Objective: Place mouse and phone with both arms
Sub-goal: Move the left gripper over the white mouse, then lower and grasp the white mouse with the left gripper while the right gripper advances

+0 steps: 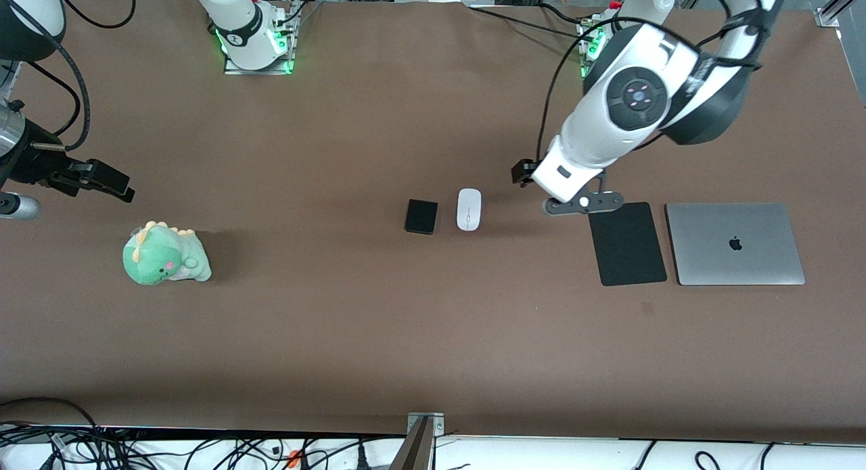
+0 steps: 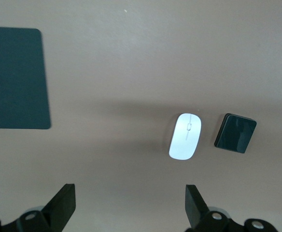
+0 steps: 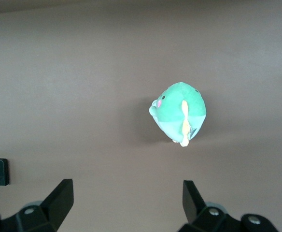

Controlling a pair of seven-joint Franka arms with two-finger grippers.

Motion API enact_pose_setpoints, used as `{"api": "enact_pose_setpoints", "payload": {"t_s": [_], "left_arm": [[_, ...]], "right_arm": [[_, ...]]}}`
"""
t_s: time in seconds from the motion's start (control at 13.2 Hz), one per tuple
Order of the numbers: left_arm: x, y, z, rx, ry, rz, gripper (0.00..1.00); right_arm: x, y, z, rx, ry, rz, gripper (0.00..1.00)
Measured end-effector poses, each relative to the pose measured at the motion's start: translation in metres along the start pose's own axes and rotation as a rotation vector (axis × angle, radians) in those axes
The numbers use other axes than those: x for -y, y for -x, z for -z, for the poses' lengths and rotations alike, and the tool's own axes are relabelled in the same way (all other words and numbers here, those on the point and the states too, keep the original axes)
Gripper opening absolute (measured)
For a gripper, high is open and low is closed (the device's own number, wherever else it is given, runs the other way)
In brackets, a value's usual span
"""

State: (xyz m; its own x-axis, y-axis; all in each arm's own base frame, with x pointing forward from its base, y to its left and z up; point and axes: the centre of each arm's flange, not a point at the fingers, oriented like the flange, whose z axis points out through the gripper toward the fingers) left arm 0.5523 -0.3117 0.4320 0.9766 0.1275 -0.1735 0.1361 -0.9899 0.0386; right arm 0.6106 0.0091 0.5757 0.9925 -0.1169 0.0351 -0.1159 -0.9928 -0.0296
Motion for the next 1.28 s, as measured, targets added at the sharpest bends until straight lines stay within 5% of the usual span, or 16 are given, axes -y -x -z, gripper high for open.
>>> {"api": "enact_pose_setpoints", "payload": {"t_s": [0.23, 1.28], "left_arm": [[-0.031, 0.007, -0.039, -0.02, -0.05, 0.019, 1.0], [-0.096, 0.041, -0.134, -0.018, -0.063, 0.024, 1.0]], "right_arm": [[0.0, 0.0, 0.0, 0.001, 0.0, 0.001, 1.0], [0.009, 0.006, -0.007, 0.051, 0.006, 0.023, 1.0]]}}
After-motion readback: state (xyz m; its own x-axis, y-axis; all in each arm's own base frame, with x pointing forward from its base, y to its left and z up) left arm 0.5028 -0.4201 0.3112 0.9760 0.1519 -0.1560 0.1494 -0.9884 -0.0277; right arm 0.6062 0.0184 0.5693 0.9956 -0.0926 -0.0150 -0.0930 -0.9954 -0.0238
